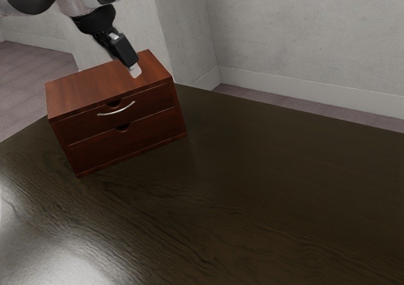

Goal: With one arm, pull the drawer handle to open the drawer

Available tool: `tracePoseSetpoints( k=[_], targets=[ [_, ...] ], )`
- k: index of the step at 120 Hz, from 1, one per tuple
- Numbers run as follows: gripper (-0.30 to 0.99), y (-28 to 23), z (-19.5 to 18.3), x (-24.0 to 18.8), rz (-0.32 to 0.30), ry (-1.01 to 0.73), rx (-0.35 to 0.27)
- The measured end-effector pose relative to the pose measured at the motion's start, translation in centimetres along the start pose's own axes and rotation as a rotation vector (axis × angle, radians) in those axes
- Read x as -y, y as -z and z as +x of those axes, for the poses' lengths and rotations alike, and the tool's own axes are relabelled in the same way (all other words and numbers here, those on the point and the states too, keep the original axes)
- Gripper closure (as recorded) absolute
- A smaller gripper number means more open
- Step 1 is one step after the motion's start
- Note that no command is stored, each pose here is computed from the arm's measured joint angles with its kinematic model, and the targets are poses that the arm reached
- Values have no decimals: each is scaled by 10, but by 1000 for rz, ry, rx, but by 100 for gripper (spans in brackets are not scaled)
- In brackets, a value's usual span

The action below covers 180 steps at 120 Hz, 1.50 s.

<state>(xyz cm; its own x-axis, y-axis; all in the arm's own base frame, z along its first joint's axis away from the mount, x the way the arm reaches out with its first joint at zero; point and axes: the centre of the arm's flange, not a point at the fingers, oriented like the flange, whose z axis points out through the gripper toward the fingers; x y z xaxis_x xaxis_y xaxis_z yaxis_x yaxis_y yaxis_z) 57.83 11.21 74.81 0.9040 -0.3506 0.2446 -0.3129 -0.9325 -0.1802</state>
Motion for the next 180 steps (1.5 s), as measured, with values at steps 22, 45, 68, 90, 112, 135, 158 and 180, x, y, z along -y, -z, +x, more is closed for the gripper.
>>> tracePoseSetpoints(
  k=[22,45,68,90,112,135,158,180],
  targets=[
    [0,-49,19,11,66,-168,68],
    [0,-85,12,61,146,-217,93],
    [3,-92,3,83,180,-248,99],
    [6,-106,-4,95,171,-208,115],
    [14,-123,-16,111,150,-138,134],
    [24,-152,-24,123,132,-99,142],
    [30,-167,-34,138,154,-76,109],
    [35,-159,-31,138,180,-90,69]
  ],
)
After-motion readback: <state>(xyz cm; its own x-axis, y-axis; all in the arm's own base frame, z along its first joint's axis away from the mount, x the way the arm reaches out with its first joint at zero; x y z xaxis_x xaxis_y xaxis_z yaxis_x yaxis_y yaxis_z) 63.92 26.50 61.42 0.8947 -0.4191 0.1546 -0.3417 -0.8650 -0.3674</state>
